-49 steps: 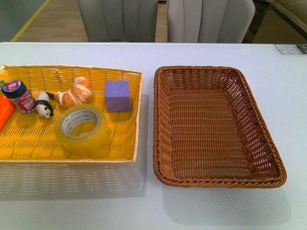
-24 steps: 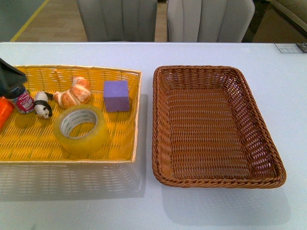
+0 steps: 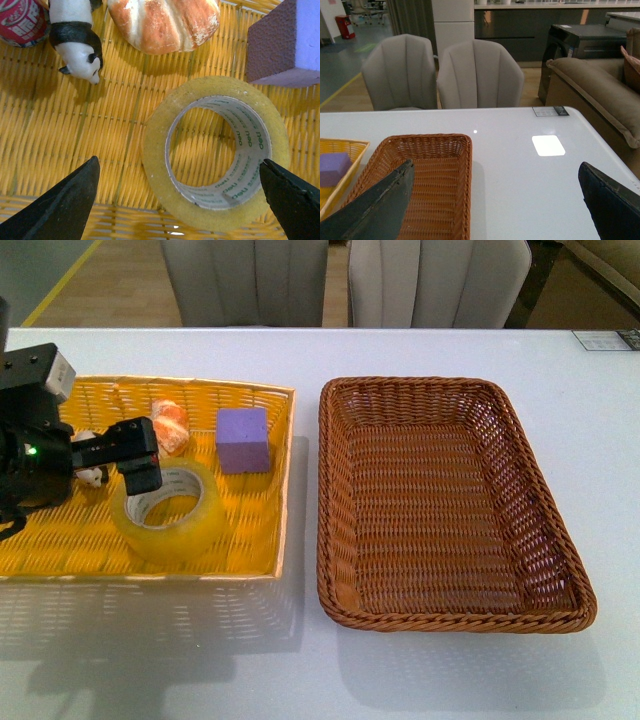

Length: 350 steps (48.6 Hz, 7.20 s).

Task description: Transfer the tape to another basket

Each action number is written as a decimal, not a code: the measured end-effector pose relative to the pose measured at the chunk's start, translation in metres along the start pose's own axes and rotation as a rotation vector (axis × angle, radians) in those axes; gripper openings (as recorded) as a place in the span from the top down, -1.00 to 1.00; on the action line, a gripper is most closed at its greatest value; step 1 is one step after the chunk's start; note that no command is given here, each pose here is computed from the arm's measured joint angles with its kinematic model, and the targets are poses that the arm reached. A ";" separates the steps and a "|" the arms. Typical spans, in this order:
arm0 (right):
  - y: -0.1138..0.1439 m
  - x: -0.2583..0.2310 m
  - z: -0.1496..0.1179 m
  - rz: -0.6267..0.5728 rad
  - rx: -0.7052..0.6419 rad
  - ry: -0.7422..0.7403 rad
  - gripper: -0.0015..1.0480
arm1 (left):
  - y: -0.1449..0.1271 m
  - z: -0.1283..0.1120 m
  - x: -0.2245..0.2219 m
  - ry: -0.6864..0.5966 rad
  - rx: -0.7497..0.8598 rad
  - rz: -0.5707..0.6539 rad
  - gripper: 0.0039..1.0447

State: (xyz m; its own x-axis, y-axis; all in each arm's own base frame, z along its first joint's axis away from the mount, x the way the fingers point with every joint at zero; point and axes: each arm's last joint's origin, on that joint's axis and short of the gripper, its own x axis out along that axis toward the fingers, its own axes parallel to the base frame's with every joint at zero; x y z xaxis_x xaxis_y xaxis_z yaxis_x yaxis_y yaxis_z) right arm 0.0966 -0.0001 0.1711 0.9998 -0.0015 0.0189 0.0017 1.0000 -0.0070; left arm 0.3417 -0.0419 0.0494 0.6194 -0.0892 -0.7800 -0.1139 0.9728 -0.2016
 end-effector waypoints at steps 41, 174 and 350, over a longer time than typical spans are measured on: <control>0.000 0.000 0.000 0.000 0.000 0.000 -0.83 | 0.009 0.006 0.068 0.099 0.035 0.085 -0.20; 0.000 0.000 0.000 0.000 0.000 0.000 -0.83 | -0.043 0.020 -0.097 -0.190 -0.084 -0.418 -0.83; 0.000 0.000 0.000 0.000 0.000 0.000 -0.83 | 0.045 -0.111 -0.247 -0.904 0.233 -0.017 -0.83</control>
State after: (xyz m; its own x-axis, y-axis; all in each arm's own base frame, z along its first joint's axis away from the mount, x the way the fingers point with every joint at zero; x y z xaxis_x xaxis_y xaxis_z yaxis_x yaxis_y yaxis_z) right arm 0.0965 -0.0001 0.1711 0.9998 -0.0011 0.0193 0.0013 1.0000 -0.0071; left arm 0.0978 0.0000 0.1673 1.0000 0.0008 -0.0006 -0.0008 1.0000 -0.0082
